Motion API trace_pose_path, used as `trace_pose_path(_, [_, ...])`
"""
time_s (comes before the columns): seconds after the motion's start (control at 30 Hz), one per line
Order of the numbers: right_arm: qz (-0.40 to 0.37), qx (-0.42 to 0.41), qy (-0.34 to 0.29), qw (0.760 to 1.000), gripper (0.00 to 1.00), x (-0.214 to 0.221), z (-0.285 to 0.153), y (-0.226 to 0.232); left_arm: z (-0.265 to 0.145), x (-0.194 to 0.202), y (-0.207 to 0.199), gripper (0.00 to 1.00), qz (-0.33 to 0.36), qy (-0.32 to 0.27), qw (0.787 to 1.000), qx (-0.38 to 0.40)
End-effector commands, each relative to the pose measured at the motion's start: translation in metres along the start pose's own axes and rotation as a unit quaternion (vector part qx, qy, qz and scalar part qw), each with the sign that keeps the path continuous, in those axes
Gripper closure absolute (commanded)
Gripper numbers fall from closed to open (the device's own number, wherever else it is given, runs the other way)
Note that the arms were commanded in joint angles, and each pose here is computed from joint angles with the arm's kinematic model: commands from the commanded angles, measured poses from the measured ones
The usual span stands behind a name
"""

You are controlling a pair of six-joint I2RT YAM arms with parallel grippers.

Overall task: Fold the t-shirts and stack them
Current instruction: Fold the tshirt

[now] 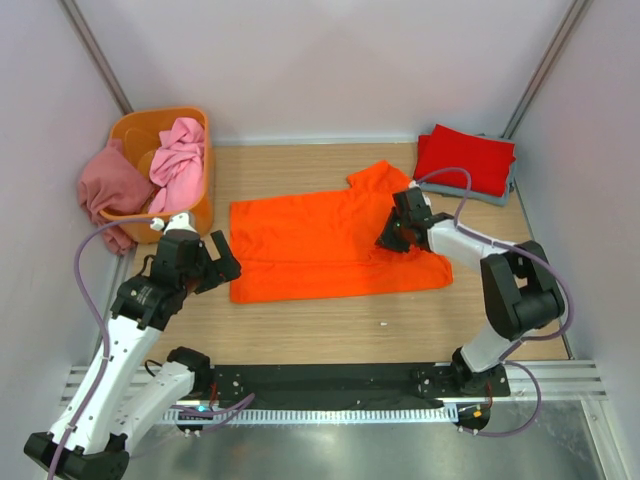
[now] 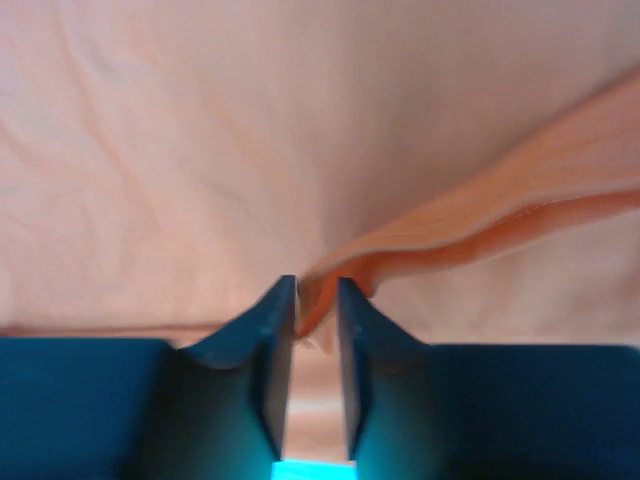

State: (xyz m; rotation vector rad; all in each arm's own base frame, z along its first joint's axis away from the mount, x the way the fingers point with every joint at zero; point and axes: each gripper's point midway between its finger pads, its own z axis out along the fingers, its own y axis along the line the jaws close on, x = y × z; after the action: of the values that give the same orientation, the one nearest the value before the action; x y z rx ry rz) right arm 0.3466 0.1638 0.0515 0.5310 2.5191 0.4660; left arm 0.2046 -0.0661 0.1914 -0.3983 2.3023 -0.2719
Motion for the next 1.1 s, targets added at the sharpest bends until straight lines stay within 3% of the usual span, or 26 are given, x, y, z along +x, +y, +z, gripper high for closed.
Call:
trace_pose_path(0.0, [-0.026,0.010,-0.018,0.999,0.67,-0.020,0.008,0.019,-0.002,-0.004,0.003,0.00,0.003,-0.013,1.000,-0.004])
trace_pose_path(0.07, [-0.043,0.019,-0.022,0.999,0.56,-0.030,0.011,0.027,-0.002,-0.005,0.004,0.00,0.002,-0.014,1.000,-0.005])
trace_pose_path(0.17, [-0.064,0.040,-0.024,0.997,0.50,-0.040,0.018,0.029,-0.002,-0.005,0.003,0.00,0.002,-0.014,1.000,-0.005])
trace_pose_path(0.33, [-0.088,0.052,-0.052,0.993,0.49,-0.066,0.006,0.039,-0.001,-0.003,0.003,0.00,0.003,-0.011,1.000,-0.005])
trace_pose_path(0.5, [-0.097,0.043,-0.106,0.989,0.48,-0.083,-0.034,0.041,0.002,-0.002,0.003,0.00,0.003,-0.006,1.000,-0.005])
trace_pose_path(0.73, [-0.091,0.051,-0.090,0.990,0.48,-0.046,-0.047,0.000,0.020,0.007,-0.004,0.00,0.005,0.032,0.999,-0.009])
trace_pose_path(0.93, [-0.053,0.010,-0.045,0.998,0.48,-0.009,-0.040,-0.030,0.073,0.013,-0.039,0.03,-0.043,0.037,0.997,0.045])
trace_pose_path(1.07, [-0.018,-0.028,-0.020,0.999,0.48,-0.003,-0.035,-0.045,0.115,0.023,-0.042,0.04,-0.051,0.048,0.997,0.026])
